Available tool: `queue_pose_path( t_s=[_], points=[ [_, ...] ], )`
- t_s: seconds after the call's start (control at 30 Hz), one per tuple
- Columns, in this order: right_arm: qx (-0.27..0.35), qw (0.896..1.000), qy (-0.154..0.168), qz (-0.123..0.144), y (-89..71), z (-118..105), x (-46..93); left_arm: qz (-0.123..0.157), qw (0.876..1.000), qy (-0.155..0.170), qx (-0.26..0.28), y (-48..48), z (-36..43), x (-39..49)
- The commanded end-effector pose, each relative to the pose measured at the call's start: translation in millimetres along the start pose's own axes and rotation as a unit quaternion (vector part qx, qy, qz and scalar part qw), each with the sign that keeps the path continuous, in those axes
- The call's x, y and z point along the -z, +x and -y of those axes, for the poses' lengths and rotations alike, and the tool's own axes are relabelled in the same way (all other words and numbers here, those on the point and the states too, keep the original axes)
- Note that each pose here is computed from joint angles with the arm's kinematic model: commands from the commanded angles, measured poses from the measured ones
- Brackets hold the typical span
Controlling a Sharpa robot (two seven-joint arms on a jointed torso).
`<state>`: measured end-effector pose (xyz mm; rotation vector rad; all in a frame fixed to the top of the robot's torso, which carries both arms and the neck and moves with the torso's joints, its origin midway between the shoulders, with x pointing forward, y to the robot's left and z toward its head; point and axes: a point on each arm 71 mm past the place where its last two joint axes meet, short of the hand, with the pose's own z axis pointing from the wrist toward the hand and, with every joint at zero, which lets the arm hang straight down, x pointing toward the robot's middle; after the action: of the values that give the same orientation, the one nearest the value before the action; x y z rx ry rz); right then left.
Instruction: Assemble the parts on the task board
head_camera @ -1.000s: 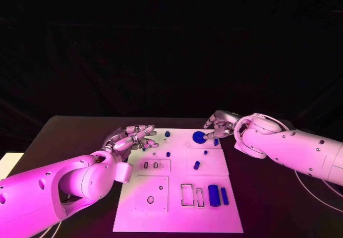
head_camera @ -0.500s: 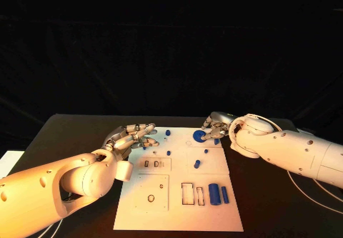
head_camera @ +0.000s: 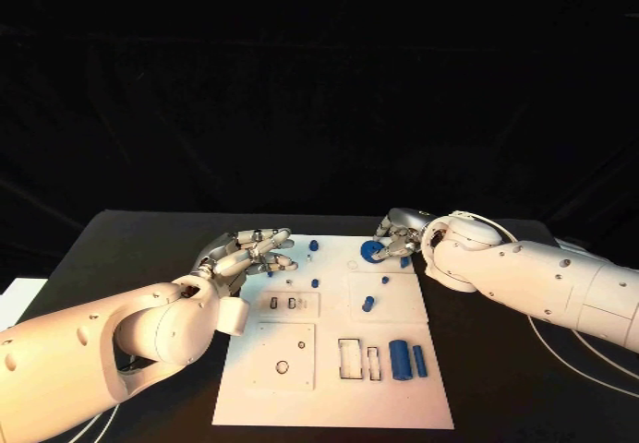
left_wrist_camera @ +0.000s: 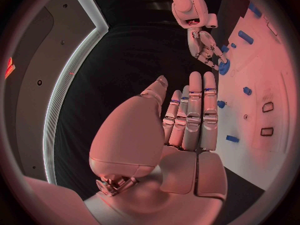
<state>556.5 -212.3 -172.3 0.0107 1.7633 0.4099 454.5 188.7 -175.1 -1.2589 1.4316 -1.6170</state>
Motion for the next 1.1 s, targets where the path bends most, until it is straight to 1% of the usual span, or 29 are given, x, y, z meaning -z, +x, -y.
queue_pose_path(
  t_s=[0.03, 0.23, 0.37, 0.43, 0.63, 0.83, 0.97, 1.1],
  points=[
    [0.012, 1.0, 0.002, -0.017, 3.6, 1, -0.2, -0.011, 1.0, 0.002, 0.005, 2.8, 0.8, -0.7],
    [0.018, 1.0, 0.002, -0.022, 5.2, 1, 0.0, -0.011, 1.0, 0.002, 0.005, 2.5, 0.8, -0.8],
    [0.029, 0.999, -0.004, -0.017, 5.9, -1, 0.3, -0.011, 1.0, 0.002, 0.005, 2.5, 0.7, -0.8],
    [0.037, 0.999, -0.007, -0.01, 5.9, -3, 0.4, -0.011, 1.0, 0.002, 0.005, 2.5, 0.7, -0.8],
    [0.064, 0.998, -0.011, 0.025, 4.6, -7, 0.8, -0.011, 1.0, 0.002, 0.005, 2.5, 0.7, -0.8],
    [0.069, 0.996, -0.02, 0.058, 2.8, -14, 3.4, -0.011, 1.0, 0.002, 0.005, 2.4, 0.6, -0.9],
    [0.064, 0.995, -0.032, 0.071, 2.3, -22, 6.6, -0.011, 1.0, 0.001, 0.005, 2.2, 0.5, -1.1],
    [0.055, 0.995, -0.043, 0.074, 2.8, -31, 10.3, -0.011, 1.0, 0.001, 0.005, 1.9, 0.5, -1.2]
  ],
)
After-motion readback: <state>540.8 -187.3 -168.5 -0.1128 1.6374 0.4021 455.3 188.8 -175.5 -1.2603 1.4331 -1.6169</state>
